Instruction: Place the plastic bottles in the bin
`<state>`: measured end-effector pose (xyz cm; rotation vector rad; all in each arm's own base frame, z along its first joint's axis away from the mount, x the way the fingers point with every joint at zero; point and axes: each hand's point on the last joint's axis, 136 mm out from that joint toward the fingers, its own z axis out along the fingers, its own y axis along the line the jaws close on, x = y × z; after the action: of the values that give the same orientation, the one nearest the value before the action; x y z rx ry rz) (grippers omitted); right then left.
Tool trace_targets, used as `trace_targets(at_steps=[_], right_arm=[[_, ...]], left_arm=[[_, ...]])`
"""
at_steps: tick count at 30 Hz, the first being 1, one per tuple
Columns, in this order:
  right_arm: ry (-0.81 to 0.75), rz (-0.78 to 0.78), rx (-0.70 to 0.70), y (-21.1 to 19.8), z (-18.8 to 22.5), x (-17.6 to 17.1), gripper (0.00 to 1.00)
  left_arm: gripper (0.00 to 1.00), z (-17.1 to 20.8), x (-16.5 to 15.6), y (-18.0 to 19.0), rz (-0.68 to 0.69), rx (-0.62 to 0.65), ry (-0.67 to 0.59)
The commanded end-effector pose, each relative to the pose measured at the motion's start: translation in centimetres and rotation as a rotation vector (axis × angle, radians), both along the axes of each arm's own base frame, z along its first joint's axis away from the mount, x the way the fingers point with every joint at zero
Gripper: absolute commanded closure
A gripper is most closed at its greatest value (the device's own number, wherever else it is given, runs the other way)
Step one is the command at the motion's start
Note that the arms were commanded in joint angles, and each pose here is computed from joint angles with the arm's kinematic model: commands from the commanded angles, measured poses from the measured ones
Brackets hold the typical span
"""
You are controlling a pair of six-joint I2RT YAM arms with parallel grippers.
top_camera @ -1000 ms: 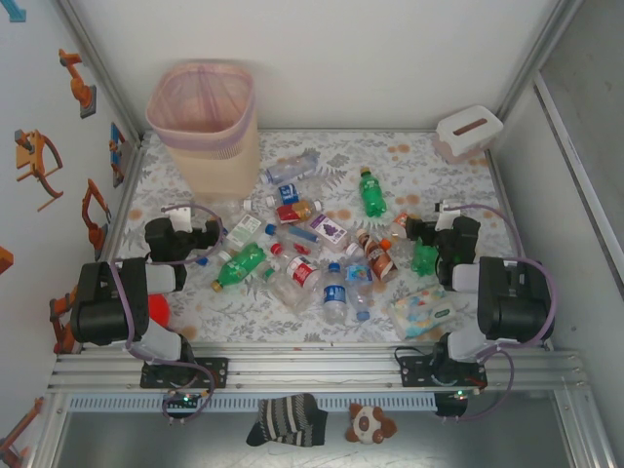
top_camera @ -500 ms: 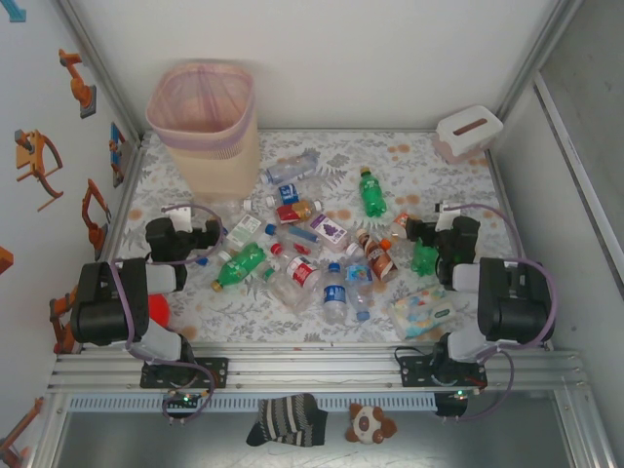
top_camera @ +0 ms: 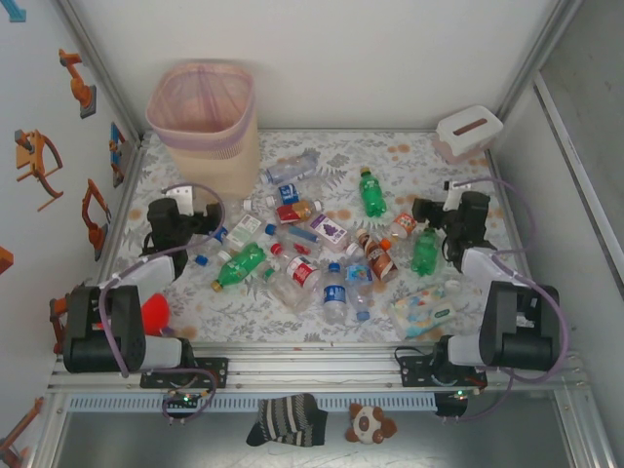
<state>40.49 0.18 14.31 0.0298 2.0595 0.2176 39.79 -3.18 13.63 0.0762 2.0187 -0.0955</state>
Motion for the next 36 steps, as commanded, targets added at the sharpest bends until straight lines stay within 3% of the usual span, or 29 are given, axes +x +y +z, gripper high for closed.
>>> trace_targets(at_steps=[1, 4, 8, 17, 22, 28, 36], right_arm=[[0.136, -0.017, 0.092, 0.5, 0.1, -0.8, 0.1], [0.187, -0.016, 0.14, 0.9, 0.7, -0.4, 0.12], [0.225, 0.012, 0.222, 2.3, 1.5, 0.4, 0.18], [0.374, 0.098, 0.177, 6.7, 0.3, 1.3, 0.2], [0.418, 0.16, 0.134, 9.3, -0.9, 2.3, 0.21], [0.46, 0.197, 0.061, 10.7, -2.1, 3.3, 0.26], [0.53, 0.26, -0.022, 13.0, -4.5, 3.8, 0.25]], left_arm=[[0.04, -0.7, -1.3, 1.2, 0.113, -0.024, 0.134], [0.04, 0.3, -1.9, 1.5, 0.18, -0.094, 0.238], [0.04, 1.9, -2.6, -0.5, 0.113, -0.184, 0.339], [0.04, 4.4, -4.1, -4.6, -0.063, -0.32, 0.508], [0.03, 5.8, -3.7, -5.6, -0.113, -0.351, 0.462], [0.02, 6.1, -3.3, -4.8, -0.149, -0.232, 0.406], [0.02, 6.2, -3.7, -5.0, -0.186, -0.229, 0.378]])
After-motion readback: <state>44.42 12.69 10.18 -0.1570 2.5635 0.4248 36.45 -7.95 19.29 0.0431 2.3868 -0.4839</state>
